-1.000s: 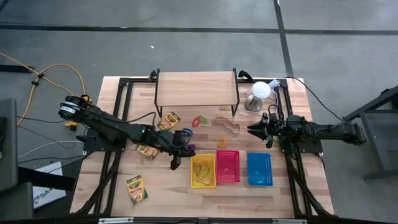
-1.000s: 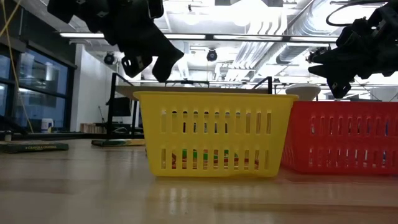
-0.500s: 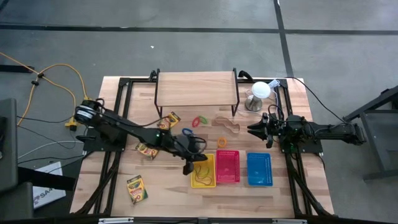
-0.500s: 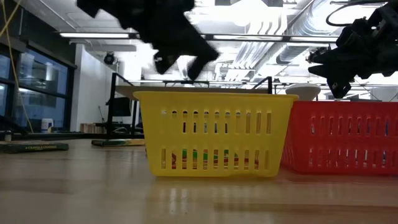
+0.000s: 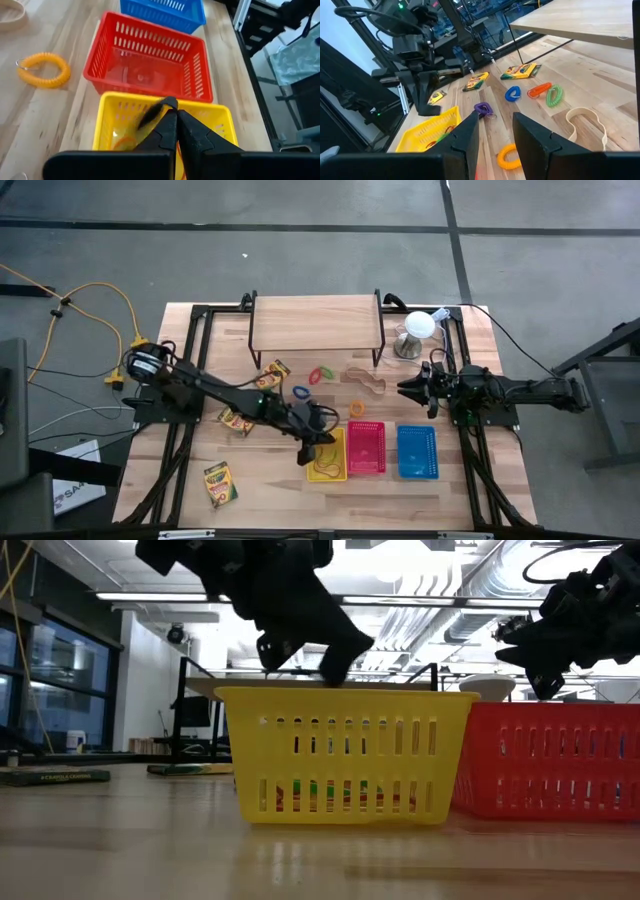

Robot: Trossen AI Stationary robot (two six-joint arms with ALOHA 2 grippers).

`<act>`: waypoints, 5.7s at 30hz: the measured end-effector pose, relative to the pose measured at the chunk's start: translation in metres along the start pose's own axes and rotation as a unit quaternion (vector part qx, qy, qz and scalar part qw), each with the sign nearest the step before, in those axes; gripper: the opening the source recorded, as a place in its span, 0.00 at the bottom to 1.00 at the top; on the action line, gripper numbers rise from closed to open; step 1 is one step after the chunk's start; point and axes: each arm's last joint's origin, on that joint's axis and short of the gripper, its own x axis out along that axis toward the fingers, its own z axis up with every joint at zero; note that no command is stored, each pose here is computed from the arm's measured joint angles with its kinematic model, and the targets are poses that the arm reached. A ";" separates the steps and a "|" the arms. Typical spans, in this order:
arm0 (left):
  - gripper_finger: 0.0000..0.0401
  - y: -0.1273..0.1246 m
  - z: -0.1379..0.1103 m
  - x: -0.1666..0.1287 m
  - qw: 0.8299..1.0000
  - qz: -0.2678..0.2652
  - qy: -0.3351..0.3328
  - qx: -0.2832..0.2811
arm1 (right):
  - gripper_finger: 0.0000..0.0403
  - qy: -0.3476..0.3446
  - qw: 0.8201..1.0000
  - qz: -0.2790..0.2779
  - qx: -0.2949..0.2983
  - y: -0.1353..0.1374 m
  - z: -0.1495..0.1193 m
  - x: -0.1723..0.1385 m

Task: Pick & Place Office Desk Supplies
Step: Put the black rubber band into the yellow bin, then put the white rubber band into the yellow bin

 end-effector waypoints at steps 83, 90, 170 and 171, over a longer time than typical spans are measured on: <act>0.18 0.012 0.016 -0.067 0.996 0.052 0.064 0.039 | 0.27 0.002 1.000 -0.001 0.000 0.000 0.000 0.000; 0.18 0.014 0.011 -0.073 0.996 0.052 0.064 0.023 | 0.27 0.002 1.000 -0.001 0.000 0.000 0.000 0.000; 0.18 0.035 -0.071 -0.157 0.994 0.082 -0.064 0.012 | 0.27 -0.017 1.000 -0.006 0.000 0.000 0.003 0.000; 0.18 0.035 -0.070 -0.157 0.994 0.082 -0.064 0.012 | 0.27 -0.019 1.000 -0.005 0.000 0.001 0.003 0.000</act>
